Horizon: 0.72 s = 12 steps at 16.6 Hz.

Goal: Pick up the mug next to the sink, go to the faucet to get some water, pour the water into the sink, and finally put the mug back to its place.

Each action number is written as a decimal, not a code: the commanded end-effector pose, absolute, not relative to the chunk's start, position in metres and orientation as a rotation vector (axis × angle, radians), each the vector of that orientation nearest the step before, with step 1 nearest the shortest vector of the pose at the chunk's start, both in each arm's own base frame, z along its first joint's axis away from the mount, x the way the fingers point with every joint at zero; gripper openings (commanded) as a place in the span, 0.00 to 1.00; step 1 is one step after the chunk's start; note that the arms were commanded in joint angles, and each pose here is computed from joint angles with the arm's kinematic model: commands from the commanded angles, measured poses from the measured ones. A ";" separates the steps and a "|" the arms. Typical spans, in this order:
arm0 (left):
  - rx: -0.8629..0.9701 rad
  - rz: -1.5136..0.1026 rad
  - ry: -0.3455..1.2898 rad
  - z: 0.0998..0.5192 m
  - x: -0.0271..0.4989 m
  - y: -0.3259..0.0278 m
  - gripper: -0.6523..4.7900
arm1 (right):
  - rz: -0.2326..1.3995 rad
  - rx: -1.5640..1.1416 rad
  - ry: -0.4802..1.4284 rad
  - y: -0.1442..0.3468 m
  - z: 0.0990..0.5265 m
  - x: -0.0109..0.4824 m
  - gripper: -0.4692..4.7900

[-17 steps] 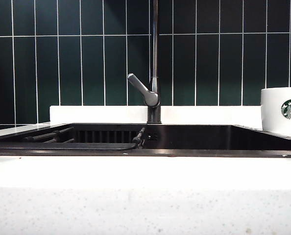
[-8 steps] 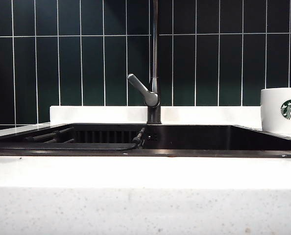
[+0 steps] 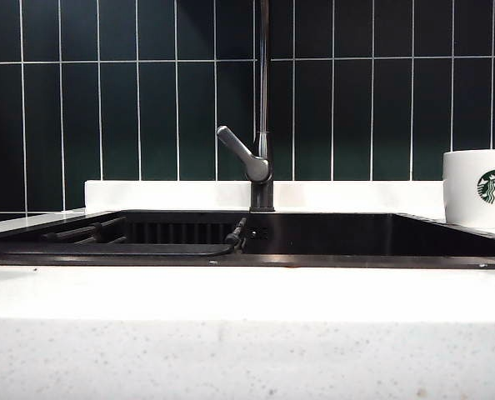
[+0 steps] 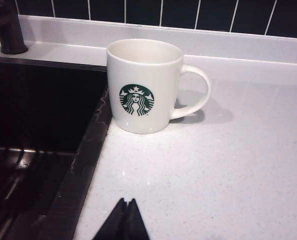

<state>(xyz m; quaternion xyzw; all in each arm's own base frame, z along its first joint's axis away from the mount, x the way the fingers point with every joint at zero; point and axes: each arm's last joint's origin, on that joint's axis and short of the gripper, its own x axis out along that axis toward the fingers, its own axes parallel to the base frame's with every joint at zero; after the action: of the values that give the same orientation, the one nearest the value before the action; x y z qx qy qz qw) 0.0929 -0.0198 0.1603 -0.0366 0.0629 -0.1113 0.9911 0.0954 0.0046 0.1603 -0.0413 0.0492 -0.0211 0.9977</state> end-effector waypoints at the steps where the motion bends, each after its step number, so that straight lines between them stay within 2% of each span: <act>1: -0.072 -0.219 0.118 0.159 0.093 -0.020 0.11 | -0.051 -0.099 0.111 0.004 0.160 0.095 0.09; 6: -0.081 -0.168 0.045 0.162 0.095 -0.019 0.11 | -0.181 -0.105 0.101 0.000 0.161 0.095 0.09; 9: -0.082 -0.103 0.018 0.164 0.096 -0.017 0.11 | -0.187 -0.117 0.072 0.000 0.164 0.095 0.09; 12: -0.078 -0.104 0.047 0.162 0.096 -0.017 0.11 | -0.144 -0.109 0.072 0.002 0.164 0.095 0.09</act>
<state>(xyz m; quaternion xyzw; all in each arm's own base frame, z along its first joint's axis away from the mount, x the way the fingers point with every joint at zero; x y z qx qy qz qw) 0.0957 -0.0168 0.1613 -0.0388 0.0210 -0.0531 0.9976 0.0951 0.0008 0.1611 -0.0575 0.0471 -0.0872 0.9934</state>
